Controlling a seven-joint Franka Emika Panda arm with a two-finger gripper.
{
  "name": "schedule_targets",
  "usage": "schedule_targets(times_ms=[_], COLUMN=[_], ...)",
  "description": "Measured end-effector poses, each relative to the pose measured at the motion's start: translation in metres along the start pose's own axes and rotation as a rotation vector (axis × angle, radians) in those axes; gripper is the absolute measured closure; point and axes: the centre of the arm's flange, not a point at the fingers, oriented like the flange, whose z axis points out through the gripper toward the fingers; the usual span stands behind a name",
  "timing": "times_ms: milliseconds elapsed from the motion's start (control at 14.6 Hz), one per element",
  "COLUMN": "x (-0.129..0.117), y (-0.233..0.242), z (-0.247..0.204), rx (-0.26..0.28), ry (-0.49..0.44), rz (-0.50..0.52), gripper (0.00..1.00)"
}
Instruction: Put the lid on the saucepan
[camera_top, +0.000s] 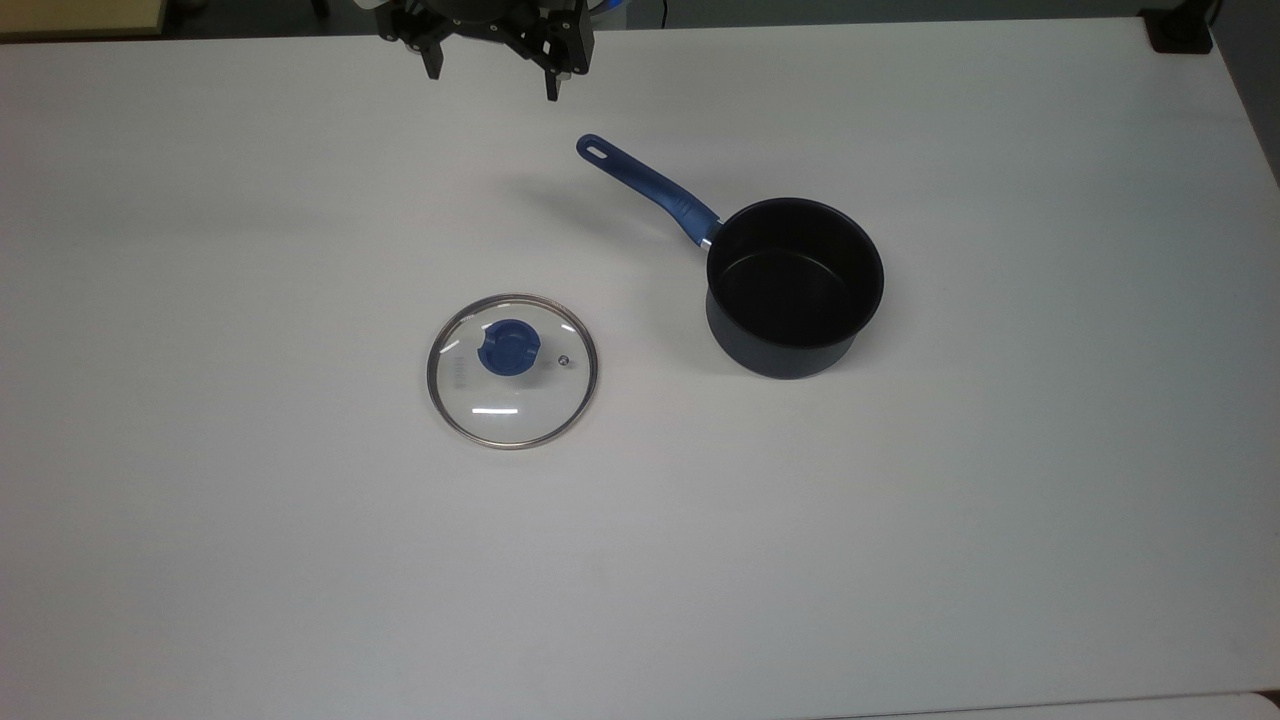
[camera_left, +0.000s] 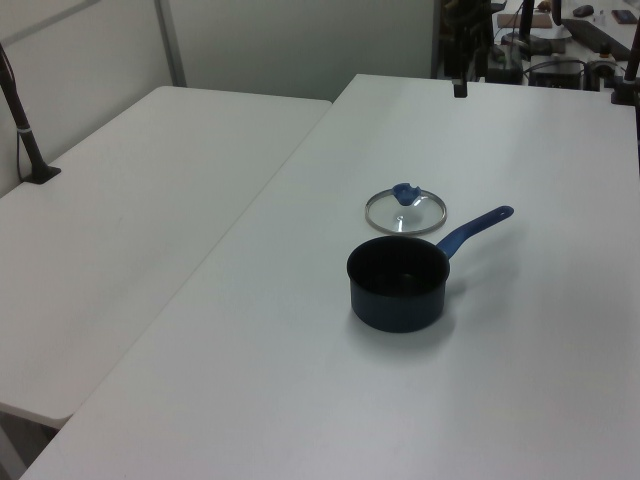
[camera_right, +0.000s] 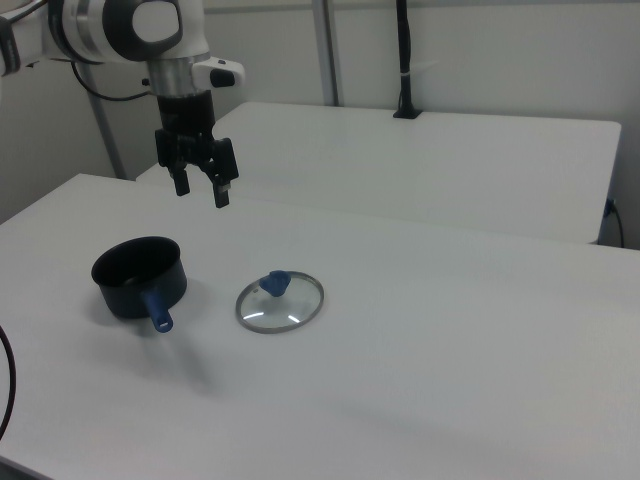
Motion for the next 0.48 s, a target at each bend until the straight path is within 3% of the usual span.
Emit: schedule_targets(times_ms=[479], x=[0.0001], y=[0.0000], z=[0.0032], rx=[-0.001], ry=[-0.007], rz=[-0.001], gripper=[0.00])
